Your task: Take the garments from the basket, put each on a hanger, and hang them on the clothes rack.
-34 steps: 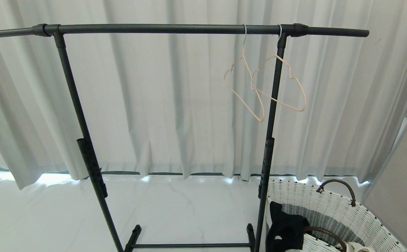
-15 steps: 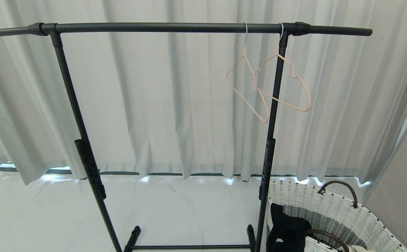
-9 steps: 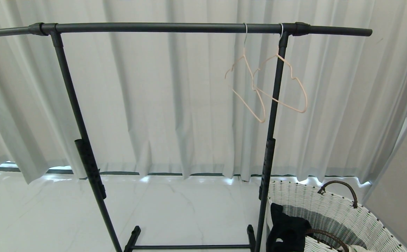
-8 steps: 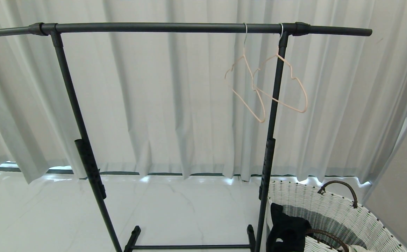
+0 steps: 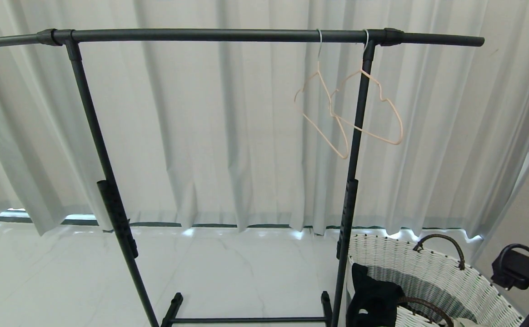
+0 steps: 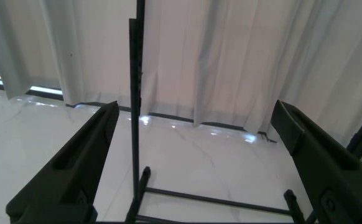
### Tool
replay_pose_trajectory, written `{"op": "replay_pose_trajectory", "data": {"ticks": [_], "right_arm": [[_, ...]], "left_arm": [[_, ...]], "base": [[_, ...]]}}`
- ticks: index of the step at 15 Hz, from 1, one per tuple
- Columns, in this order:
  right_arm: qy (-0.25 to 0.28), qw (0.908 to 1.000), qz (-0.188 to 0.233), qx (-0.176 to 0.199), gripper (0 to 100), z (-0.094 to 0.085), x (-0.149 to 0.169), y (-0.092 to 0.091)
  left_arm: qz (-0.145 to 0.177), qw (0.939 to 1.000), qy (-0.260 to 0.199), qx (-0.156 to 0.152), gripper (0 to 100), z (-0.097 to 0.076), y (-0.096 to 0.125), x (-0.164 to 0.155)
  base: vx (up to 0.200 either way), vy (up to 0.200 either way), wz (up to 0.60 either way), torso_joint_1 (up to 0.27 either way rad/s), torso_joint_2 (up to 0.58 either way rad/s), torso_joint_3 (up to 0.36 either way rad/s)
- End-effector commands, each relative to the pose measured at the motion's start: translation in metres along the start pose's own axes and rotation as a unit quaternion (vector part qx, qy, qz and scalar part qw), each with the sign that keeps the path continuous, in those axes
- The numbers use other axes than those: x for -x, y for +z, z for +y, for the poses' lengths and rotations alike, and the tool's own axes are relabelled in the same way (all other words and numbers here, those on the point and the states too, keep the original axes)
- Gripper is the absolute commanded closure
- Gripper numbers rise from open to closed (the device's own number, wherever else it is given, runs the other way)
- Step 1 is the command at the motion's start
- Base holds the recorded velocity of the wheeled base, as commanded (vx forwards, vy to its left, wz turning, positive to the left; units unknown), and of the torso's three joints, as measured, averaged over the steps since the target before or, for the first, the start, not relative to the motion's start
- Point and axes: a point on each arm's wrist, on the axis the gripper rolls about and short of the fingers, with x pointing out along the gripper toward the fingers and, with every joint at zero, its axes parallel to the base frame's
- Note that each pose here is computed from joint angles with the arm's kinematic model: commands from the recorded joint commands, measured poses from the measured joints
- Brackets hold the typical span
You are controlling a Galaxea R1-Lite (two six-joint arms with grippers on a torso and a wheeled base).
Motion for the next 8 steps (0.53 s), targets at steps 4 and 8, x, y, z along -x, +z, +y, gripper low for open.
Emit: {"op": "replay_pose_trajectory", "data": {"ticks": [4,8], "right_arm": [[0.047,0.9959,0.068,0.035,0,0.004,-0.037,0.005],[0.05,0.9961,0.064,0.034,0,0.003,-0.063,0.015]], "left_arm": [[0.0,1.0,0.001,0.001,0,0.0,0.0,0.0],[0.0,1.0,0.001,0.001,0,0.0,0.0,0.0]], "base": [[0.0,0.0,0.0,0.0,0.0,0.0],[0.0,0.0,0.0,0.0,0.0,0.0]]}}
